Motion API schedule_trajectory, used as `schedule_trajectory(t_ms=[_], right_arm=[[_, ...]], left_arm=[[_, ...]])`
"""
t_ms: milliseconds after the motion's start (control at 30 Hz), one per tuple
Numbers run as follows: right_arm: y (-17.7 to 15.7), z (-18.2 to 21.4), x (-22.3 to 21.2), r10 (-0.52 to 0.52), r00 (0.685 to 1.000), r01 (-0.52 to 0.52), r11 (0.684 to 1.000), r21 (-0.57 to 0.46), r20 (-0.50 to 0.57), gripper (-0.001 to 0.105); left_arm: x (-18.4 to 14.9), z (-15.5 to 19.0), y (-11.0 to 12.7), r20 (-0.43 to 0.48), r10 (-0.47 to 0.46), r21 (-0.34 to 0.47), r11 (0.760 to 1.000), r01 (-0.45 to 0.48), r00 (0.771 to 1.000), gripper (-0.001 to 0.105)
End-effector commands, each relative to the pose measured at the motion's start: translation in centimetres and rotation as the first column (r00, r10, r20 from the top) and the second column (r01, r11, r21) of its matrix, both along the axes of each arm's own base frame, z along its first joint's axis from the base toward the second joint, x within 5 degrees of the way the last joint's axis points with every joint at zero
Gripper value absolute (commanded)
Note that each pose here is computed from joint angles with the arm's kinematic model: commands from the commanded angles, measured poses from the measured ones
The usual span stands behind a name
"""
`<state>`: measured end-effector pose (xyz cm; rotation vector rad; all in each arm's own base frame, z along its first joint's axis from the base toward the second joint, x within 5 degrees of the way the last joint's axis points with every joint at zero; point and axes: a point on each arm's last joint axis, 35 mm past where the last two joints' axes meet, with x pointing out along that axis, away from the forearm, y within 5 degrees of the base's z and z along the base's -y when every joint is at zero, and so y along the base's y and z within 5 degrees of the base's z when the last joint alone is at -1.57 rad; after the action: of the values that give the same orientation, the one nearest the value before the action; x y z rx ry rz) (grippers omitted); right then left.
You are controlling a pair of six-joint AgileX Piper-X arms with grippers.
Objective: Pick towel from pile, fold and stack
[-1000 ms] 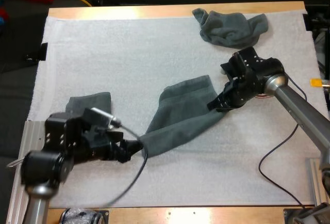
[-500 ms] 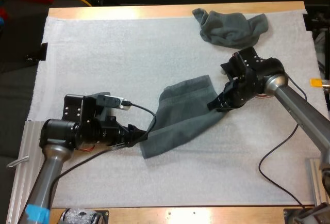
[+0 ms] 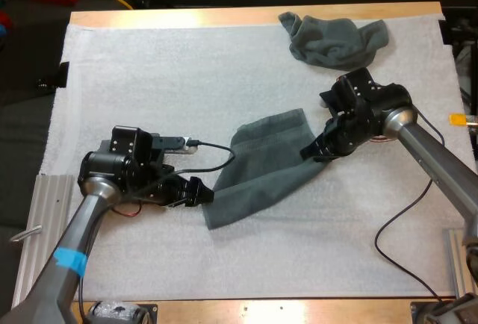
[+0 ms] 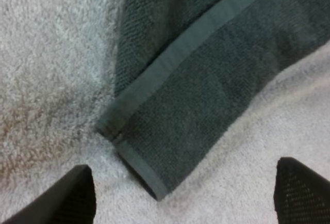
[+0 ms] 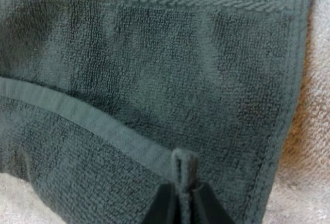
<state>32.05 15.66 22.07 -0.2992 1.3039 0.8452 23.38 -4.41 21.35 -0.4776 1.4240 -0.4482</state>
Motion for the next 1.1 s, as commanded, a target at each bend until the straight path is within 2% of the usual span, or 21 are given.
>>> schedule_trajectory(t_ms=[0, 767, 867, 1067], right_arm=[[-0.1, 0.3, -0.3, 0.009, 1.000, -0.009, 1.000, -0.006, -0.003, 0.001], [-0.1, 0.3, -0.3, 0.007, 1.000, -0.007, 1.000, -0.006, -0.004, 0.001], [-0.1, 0.3, -0.3, 0.007, 1.000, -0.007, 1.000, -0.006, -0.004, 0.001], [-0.1, 0.3, -0.3, 0.007, 1.000, -0.007, 1.000, -0.005, -0.002, 0.001]], left_arm=[[0.3, -0.1, -0.1, 0.010, -0.008, 0.008, 1.000, 0.008, 1.000, 0.069], [2.3, -4.7, -0.3, -0.100, -0.008, 0.015, 1.000, 0.010, 0.995, 0.069], [2.6, -5.4, -0.4, -0.108, -0.010, 0.004, 1.000, 0.011, 0.994, 0.069], [3.0, -6.1, -0.7, -0.118, -0.024, -0.071, 0.997, 0.016, 0.993, 0.069]])
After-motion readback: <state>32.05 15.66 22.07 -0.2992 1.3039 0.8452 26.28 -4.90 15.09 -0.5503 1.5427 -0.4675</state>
